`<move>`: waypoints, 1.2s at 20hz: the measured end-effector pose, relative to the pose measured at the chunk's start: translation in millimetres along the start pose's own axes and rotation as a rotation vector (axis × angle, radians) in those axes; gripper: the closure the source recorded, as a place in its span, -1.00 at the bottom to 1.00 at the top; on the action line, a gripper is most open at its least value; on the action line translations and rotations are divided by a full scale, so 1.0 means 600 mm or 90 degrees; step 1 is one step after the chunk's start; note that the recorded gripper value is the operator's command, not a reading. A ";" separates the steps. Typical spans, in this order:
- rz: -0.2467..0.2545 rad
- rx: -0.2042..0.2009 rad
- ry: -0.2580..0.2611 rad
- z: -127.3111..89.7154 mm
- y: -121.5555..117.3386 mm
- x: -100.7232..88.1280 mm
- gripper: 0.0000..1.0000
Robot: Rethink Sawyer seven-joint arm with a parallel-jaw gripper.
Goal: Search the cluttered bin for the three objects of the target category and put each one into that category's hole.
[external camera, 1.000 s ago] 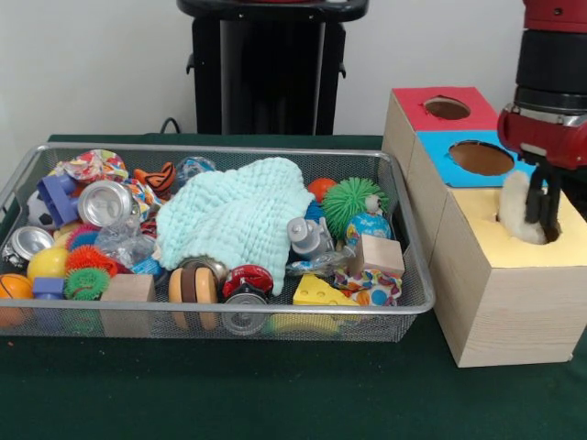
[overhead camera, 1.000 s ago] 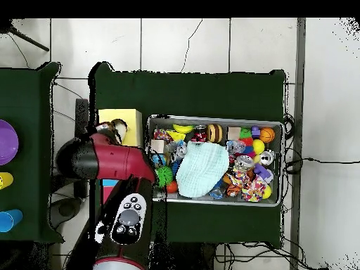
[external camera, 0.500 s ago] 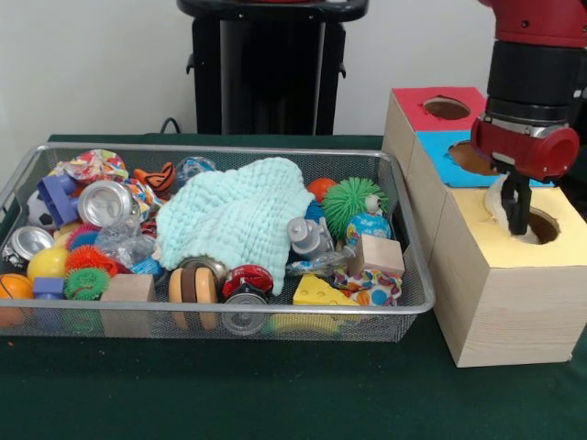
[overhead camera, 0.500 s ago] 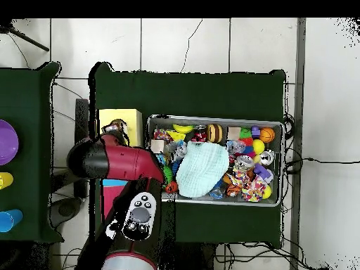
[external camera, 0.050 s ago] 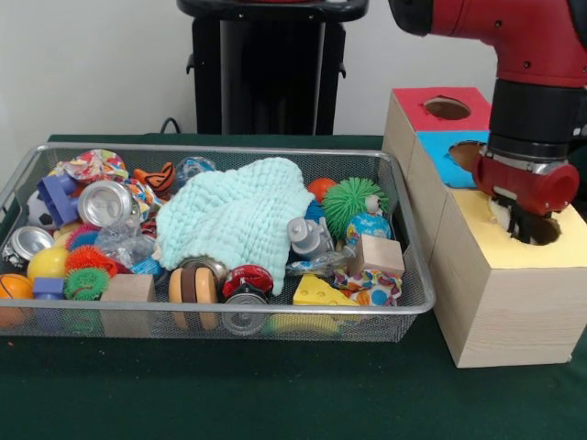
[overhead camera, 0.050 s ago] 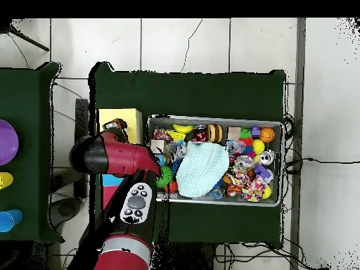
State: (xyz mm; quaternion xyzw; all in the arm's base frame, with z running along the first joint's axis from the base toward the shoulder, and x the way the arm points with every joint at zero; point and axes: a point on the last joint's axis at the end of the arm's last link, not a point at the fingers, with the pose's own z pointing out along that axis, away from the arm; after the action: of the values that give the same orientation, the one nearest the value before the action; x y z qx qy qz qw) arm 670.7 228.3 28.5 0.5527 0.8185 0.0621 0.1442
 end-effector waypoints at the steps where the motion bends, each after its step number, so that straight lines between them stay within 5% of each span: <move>1: -0.001 -0.004 -0.002 0.001 0.006 0.000 1.00; 5: -0.011 -0.018 -0.013 0.011 0.034 0.006 1.00; 24: -0.031 0.007 -0.042 0.007 0.037 0.023 1.00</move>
State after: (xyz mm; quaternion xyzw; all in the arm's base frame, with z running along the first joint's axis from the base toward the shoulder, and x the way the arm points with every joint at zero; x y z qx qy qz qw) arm 687.0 249.0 28.0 0.5351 0.8269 0.0359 0.1692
